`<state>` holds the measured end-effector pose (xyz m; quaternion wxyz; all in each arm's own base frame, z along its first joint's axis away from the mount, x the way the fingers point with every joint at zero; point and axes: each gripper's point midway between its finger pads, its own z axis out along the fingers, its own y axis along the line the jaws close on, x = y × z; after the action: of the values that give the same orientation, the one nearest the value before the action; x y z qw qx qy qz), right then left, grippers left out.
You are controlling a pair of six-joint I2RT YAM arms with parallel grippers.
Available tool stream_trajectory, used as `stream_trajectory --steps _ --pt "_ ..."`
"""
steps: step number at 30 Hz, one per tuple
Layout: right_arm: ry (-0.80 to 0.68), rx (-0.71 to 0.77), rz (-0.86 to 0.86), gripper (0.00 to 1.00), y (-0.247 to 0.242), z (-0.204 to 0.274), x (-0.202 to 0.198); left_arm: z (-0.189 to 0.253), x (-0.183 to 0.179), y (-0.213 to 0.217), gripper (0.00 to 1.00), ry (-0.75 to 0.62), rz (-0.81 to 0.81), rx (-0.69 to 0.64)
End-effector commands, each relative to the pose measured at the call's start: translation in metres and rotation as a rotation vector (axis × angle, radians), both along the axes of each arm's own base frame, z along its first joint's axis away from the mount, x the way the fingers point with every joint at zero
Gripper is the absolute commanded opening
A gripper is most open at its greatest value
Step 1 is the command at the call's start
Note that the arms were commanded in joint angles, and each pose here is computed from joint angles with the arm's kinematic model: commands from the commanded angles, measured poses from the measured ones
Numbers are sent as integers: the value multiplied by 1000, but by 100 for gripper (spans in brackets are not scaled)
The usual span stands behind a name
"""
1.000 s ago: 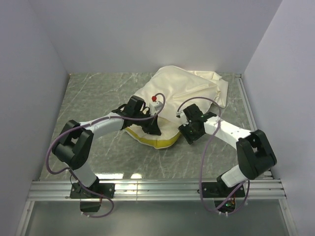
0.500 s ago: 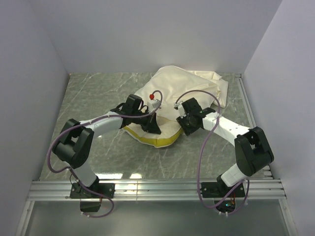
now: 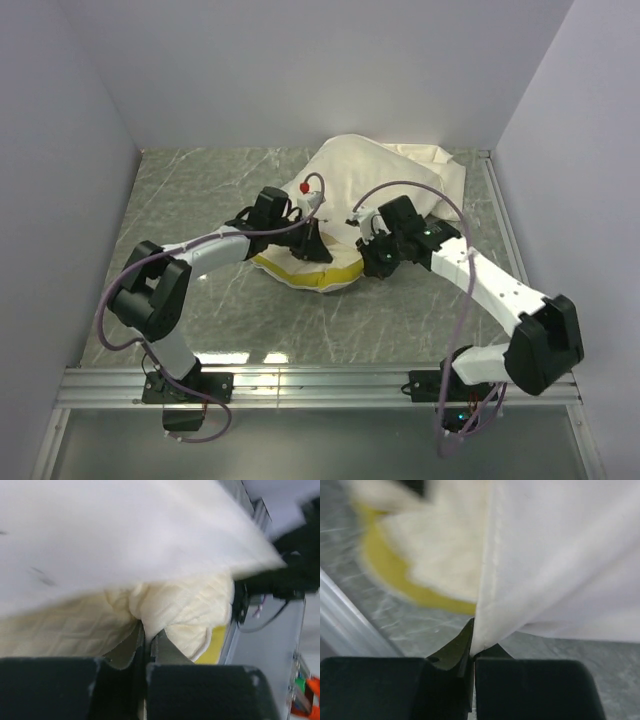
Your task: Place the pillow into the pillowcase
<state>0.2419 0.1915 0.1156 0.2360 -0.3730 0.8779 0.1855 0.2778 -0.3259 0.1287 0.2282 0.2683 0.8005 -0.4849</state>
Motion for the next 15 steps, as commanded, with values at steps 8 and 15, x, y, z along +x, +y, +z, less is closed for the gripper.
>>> stream_trajectory --steps 8,15 --pt "109 203 237 0 11 61 -65 3 69 -64 0 -91 354 27" --pt "238 -9 -11 0 -86 3 -26 21 8 -54 58 -178 46 60"
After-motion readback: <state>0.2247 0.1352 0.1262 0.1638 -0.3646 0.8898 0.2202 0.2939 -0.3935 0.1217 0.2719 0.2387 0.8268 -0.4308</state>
